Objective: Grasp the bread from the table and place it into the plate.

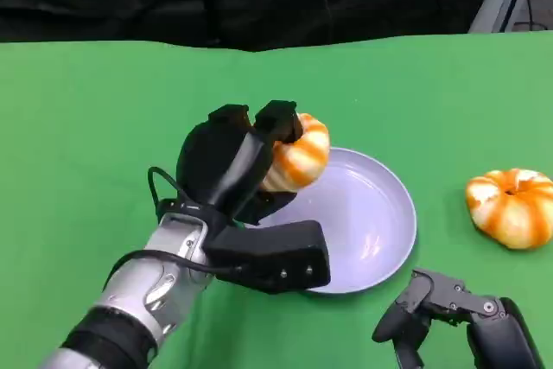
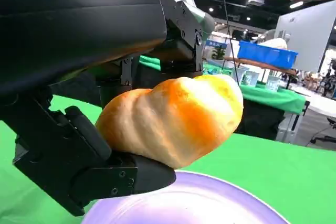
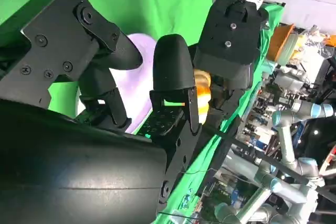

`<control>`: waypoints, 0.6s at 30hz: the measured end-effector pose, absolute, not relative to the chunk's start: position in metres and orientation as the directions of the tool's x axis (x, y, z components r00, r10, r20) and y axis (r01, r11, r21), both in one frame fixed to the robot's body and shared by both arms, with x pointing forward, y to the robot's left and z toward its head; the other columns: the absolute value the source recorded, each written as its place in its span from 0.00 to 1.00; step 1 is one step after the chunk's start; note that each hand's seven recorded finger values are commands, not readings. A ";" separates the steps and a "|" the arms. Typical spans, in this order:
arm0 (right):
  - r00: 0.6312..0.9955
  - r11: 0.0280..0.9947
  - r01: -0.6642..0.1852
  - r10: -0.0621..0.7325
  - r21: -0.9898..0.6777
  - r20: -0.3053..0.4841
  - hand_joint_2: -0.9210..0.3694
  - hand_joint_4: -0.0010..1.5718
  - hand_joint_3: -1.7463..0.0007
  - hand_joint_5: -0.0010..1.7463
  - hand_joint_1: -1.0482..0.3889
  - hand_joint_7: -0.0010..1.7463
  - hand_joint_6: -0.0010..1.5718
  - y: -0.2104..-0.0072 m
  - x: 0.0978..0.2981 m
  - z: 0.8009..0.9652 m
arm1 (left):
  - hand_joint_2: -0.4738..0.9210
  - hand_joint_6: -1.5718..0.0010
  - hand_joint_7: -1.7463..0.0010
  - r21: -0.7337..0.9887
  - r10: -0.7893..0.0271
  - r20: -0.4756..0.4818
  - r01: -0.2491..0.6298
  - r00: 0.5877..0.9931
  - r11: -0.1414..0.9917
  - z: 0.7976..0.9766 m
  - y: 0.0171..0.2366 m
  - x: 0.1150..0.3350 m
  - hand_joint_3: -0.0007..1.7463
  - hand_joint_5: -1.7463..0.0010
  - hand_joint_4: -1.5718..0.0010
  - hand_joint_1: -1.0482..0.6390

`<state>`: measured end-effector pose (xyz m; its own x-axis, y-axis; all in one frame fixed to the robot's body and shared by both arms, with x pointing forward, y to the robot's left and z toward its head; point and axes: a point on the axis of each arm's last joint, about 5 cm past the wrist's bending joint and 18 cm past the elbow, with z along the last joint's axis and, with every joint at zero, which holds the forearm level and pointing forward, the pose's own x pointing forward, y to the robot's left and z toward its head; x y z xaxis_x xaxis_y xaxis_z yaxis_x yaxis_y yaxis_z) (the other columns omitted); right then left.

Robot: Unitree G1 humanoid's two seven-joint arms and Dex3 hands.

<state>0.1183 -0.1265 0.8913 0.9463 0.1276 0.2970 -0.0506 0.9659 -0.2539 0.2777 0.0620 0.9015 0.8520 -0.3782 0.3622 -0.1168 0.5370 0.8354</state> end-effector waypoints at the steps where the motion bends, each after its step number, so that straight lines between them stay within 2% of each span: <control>1: 0.946 0.966 -0.051 0.128 -0.254 0.297 0.50 0.53 0.21 0.92 0.73 0.72 0.54 -0.126 0.118 0.891 | 0.65 0.57 0.00 0.835 -0.378 0.362 -0.117 0.852 0.537 0.901 0.062 0.278 0.59 0.00 0.43 0.53; 3: 0.947 0.966 -0.049 0.126 -0.254 0.296 0.50 0.52 0.21 0.93 0.72 0.72 0.54 -0.127 0.118 0.891 | 0.66 0.57 0.00 0.845 -0.401 0.317 -0.064 0.859 0.531 0.901 0.054 0.280 0.55 0.00 0.44 0.54; 4: 0.946 0.966 -0.050 0.127 -0.254 0.297 0.49 0.52 0.21 0.93 0.72 0.72 0.54 -0.127 0.118 0.891 | 0.84 0.80 0.46 0.855 -0.415 0.276 -0.025 0.867 0.518 0.900 0.049 0.281 0.33 0.39 0.77 0.37; 5: 0.946 0.966 -0.050 0.127 -0.254 0.297 0.49 0.52 0.21 0.93 0.72 0.72 0.54 -0.127 0.118 0.891 | 0.92 0.87 0.65 0.870 -0.447 0.219 0.034 0.867 0.493 0.900 0.044 0.282 0.24 0.56 0.88 0.30; 7: 0.946 0.966 -0.051 0.128 -0.255 0.297 0.49 0.52 0.21 0.93 0.72 0.72 0.55 -0.127 0.118 0.891 | 0.98 0.92 0.83 0.897 -0.528 0.070 0.178 0.846 0.404 0.903 0.035 0.282 0.17 0.72 0.98 0.23; 9: 0.946 0.965 -0.051 0.129 -0.256 0.299 0.49 0.52 0.21 0.93 0.72 0.72 0.55 -0.127 0.119 0.891 | 1.00 0.93 0.88 0.906 -0.587 -0.061 0.292 0.807 0.307 0.908 0.027 0.282 0.17 0.78 0.99 0.20; 10: 0.946 0.965 -0.050 0.128 -0.256 0.299 0.49 0.52 0.21 0.93 0.72 0.72 0.55 -0.127 0.119 0.891 | 1.00 0.94 0.90 0.907 -0.597 -0.089 0.313 0.797 0.283 0.910 0.025 0.282 0.17 0.82 1.00 0.18; 13: 0.946 0.965 -0.049 0.127 -0.256 0.298 0.49 0.53 0.21 0.93 0.72 0.72 0.54 -0.127 0.119 0.891 | 1.00 0.95 0.93 0.917 -0.605 -0.122 0.322 0.787 0.235 0.918 0.024 0.284 0.18 0.87 1.00 0.16; 17: 0.946 0.965 -0.049 0.127 -0.256 0.298 0.49 0.52 0.21 0.94 0.72 0.72 0.54 -0.127 0.119 0.891 | 1.00 0.95 0.94 0.921 -0.589 -0.166 0.337 0.791 0.194 0.919 0.028 0.286 0.18 0.91 1.00 0.14; 18: 0.946 0.965 -0.049 0.128 -0.256 0.298 0.49 0.52 0.21 0.94 0.72 0.72 0.54 -0.127 0.119 0.891 | 1.00 0.97 0.95 0.921 -0.586 -0.173 0.340 0.792 0.189 0.919 0.029 0.286 0.20 0.94 1.00 0.12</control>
